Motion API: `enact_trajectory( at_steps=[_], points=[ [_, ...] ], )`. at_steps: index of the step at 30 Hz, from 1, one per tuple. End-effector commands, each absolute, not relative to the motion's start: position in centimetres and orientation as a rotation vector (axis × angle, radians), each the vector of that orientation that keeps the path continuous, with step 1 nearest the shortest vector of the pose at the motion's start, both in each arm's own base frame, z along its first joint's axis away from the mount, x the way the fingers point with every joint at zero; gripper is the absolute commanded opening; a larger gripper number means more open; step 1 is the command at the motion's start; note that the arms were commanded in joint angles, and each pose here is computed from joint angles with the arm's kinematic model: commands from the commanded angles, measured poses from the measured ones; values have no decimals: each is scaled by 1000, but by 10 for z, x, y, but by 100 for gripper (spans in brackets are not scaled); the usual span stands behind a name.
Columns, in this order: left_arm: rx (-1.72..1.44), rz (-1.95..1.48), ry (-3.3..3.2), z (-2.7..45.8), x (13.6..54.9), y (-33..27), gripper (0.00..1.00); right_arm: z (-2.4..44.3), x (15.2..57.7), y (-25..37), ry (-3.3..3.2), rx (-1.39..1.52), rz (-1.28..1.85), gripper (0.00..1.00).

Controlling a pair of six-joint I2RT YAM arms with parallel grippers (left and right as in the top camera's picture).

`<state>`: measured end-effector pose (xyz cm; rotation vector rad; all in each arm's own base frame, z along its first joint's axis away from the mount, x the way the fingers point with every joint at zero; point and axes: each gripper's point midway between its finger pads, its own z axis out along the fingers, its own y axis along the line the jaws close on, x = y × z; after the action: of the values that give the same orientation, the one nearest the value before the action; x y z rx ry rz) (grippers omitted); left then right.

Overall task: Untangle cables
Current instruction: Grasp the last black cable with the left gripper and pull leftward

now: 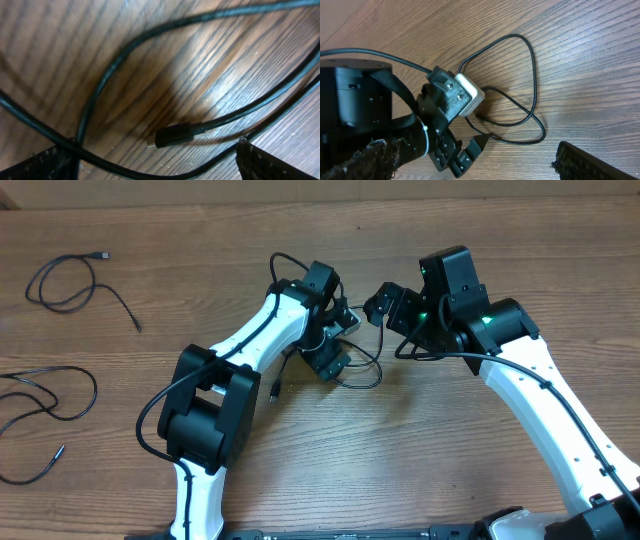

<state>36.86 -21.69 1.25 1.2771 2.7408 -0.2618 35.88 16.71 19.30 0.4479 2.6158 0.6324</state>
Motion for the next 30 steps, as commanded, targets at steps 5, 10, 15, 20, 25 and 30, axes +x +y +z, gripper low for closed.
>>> enact_trajectory(
  at_steps=[5,10,15,20,25,30],
  points=[
    [1286,-285,2736,8,362,-215,100,200,364,165,2590,450,632,100],
    [1219,-287,2730,10,370,-219,99,200,364,165,2590,450,632,100],
    [1179,-290,2727,10,375,-221,89,200,364,165,2590,450,632,100],
    [1171,-320,2728,8,373,-224,82,200,364,165,2590,450,632,100],
    [1173,-423,2703,11,370,-236,84,200,364,165,2590,450,632,100],
    [1171,-417,2700,11,372,-236,22,200,364,165,2590,450,632,100]
  ],
)
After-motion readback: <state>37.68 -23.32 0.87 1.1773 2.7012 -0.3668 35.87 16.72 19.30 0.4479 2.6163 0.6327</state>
